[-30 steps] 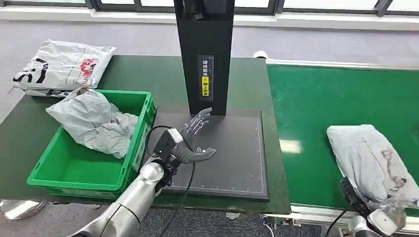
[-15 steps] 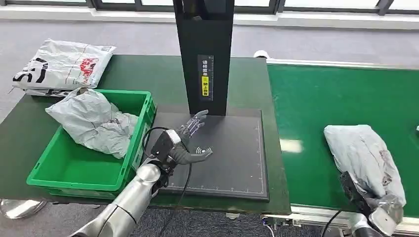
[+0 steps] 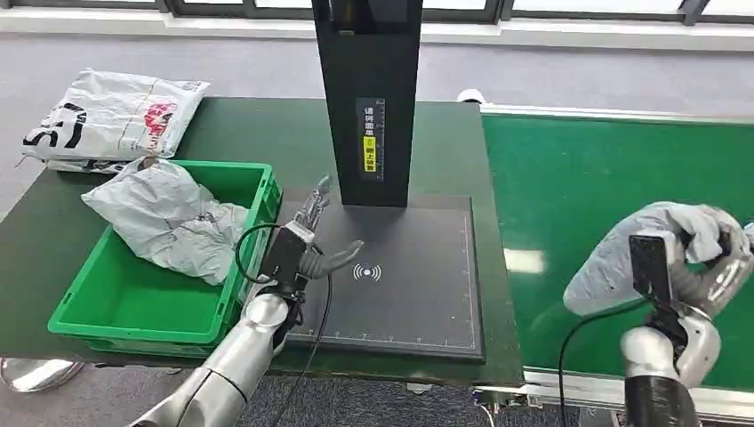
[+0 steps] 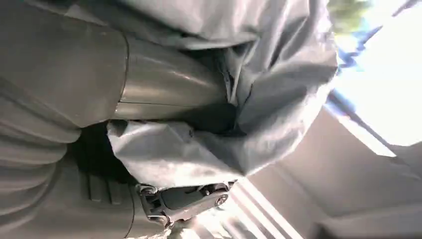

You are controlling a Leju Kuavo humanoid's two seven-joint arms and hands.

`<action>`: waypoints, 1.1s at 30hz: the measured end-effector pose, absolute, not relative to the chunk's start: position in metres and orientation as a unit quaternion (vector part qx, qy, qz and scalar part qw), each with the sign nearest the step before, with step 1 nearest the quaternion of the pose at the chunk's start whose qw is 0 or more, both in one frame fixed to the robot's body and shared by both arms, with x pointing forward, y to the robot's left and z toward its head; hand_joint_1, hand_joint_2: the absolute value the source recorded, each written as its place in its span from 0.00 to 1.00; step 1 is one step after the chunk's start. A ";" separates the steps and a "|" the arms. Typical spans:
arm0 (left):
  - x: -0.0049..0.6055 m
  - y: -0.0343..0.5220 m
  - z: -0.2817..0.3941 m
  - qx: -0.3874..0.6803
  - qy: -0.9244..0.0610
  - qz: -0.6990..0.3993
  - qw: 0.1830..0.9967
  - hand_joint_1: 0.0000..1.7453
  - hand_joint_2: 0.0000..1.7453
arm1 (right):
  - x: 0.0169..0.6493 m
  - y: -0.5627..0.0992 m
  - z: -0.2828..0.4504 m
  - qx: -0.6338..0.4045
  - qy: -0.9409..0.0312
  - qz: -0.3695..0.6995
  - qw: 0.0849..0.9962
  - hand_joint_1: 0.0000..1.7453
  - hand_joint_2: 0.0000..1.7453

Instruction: Moved the parcel from conveyor to table for the left to box.

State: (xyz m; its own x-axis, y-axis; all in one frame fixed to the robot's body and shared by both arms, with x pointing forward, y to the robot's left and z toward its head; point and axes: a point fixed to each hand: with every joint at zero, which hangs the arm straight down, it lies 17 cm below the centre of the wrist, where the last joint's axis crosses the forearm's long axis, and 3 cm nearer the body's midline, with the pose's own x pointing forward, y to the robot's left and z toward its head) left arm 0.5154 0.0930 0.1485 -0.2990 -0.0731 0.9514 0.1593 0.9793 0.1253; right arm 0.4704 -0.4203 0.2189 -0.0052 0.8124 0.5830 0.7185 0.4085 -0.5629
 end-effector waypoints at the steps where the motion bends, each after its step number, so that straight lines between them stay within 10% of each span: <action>1: 0.518 0.093 0.151 -0.025 -0.800 -0.098 0.591 0.00 1.00 | 0.473 -0.409 0.233 -0.541 -0.718 0.057 0.435 1.00 1.00; 33: 0.528 0.079 0.159 -0.036 -0.793 -0.083 0.603 0.00 1.00 | 0.457 -0.039 0.229 -0.318 -0.813 0.329 0.360 1.00 1.00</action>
